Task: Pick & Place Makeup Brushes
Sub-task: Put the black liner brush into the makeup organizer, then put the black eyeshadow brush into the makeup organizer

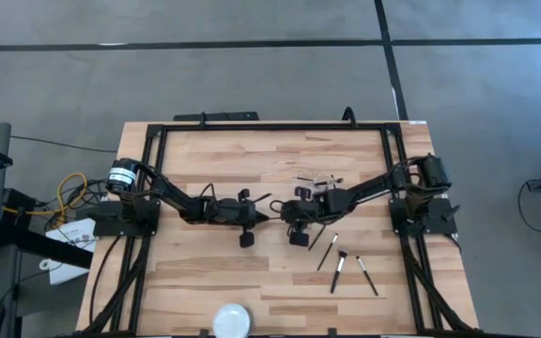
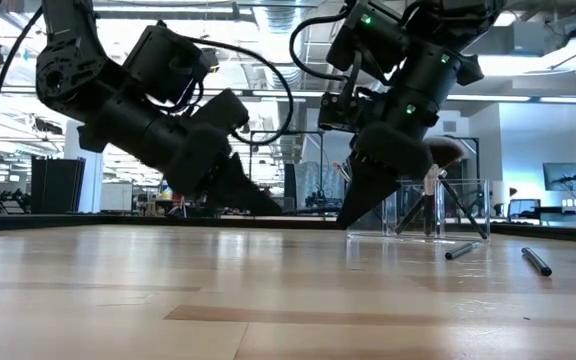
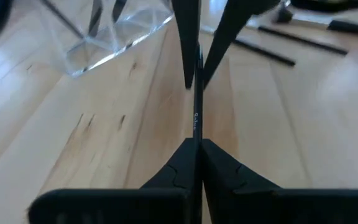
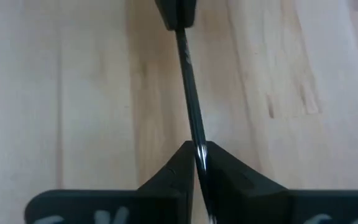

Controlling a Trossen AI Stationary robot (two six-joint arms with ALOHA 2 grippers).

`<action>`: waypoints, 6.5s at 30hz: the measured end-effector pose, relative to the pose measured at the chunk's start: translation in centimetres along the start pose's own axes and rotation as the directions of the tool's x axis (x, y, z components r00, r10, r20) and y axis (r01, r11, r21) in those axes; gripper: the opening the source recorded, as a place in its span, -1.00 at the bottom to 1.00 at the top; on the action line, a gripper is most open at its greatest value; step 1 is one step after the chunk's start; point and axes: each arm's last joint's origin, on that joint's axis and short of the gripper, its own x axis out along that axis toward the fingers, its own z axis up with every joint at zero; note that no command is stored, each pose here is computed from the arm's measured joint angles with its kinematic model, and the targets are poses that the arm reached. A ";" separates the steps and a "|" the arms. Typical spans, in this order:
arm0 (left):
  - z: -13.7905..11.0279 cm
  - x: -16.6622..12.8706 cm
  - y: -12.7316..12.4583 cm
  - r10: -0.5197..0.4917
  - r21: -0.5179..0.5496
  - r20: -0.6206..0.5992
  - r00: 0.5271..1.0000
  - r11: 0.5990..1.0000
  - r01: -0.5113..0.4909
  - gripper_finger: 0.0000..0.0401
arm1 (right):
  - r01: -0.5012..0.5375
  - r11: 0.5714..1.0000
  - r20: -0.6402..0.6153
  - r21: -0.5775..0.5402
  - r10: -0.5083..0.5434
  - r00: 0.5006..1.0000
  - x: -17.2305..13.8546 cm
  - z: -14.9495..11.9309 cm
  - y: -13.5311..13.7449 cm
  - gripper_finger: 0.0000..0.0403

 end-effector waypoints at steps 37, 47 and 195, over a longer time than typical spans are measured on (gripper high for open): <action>1.6 -0.8 -0.1 0.001 0.080 0.065 0.998 0.997 -0.006 -0.62 | -0.004 1.000 0.000 0.004 0.004 1.000 0.0 0.0 -0.1 -0.99; 5.7 -6.3 1.2 0.105 0.023 0.275 0.956 0.993 -0.115 -0.31 | 0.090 0.994 -0.177 -0.061 -0.100 0.979 -4.5 3.0 -0.6 -0.99; 2.0 -12.4 5.0 0.288 -0.216 0.359 0.888 0.951 -0.221 -0.42 | 0.295 0.543 -0.461 0.786 0.197 0.866 -9.0 -14.3 8.7 -0.58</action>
